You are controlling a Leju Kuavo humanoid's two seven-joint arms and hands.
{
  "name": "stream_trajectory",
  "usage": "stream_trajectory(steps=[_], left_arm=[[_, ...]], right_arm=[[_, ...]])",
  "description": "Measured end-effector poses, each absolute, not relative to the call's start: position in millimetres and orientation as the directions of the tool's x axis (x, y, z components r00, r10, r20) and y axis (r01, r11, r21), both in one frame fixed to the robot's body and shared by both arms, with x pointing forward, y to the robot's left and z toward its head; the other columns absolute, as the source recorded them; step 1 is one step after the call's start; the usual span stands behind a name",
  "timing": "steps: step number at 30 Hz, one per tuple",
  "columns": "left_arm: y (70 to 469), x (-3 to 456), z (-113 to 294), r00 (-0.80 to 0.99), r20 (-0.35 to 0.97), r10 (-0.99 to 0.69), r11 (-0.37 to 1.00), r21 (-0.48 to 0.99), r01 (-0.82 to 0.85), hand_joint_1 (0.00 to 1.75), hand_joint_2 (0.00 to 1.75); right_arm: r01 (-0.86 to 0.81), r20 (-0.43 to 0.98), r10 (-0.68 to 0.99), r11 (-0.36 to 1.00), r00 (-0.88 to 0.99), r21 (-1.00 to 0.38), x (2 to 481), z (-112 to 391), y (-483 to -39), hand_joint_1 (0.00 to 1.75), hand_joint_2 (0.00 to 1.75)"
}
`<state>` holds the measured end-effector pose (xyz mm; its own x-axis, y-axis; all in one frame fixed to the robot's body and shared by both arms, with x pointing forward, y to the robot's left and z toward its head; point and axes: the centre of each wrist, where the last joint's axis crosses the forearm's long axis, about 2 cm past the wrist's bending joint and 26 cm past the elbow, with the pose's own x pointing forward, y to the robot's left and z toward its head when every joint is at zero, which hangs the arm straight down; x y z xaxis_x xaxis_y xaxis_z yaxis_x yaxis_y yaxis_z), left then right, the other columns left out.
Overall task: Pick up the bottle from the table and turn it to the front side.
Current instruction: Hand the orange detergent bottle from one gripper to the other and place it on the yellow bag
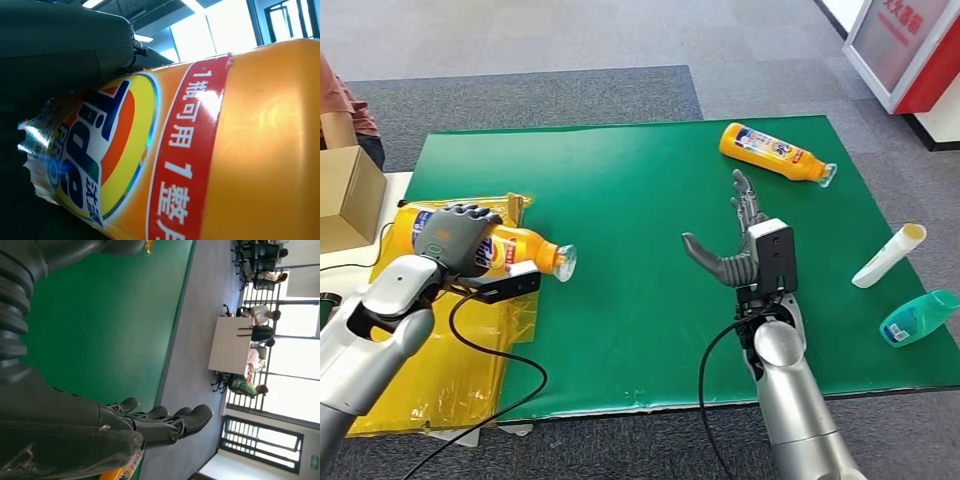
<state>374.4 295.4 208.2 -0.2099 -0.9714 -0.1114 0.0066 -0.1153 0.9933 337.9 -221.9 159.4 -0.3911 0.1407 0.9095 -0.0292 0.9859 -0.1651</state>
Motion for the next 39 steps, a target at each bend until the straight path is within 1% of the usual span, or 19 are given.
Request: stream_trajectory(steps=[9,18,28,39], left_arm=[[294.6,337.7,188.2,-0.249,-0.127,-0.960,-0.125,0.992,-0.021,1.75,1.75],[295.6,326.5,187.3,-0.263,-0.123,-0.957,-0.120,0.992,-0.029,1.75,1.75],[302.4,327.4,178.1,-0.242,-0.086,-0.966,-0.096,0.995,0.029,1.75,1.75],[315.1,317.0,143.6,-0.172,-0.051,-0.984,-0.078,0.985,0.151,1.75,1.75]], right_arm=[[0.008,0.915,0.152,0.987,-0.375,-0.161,325.7,151.4,-230.7,0.00,1.75],[0.029,0.914,0.157,0.987,-0.374,-0.157,322.1,150.6,-235.9,0.00,1.75],[0.026,0.911,0.161,0.986,-0.379,-0.163,323.4,152.3,-235.9,0.00,1.75],[0.022,0.908,0.169,0.985,-0.382,-0.174,327.0,156.5,-235.2,0.00,1.75]])
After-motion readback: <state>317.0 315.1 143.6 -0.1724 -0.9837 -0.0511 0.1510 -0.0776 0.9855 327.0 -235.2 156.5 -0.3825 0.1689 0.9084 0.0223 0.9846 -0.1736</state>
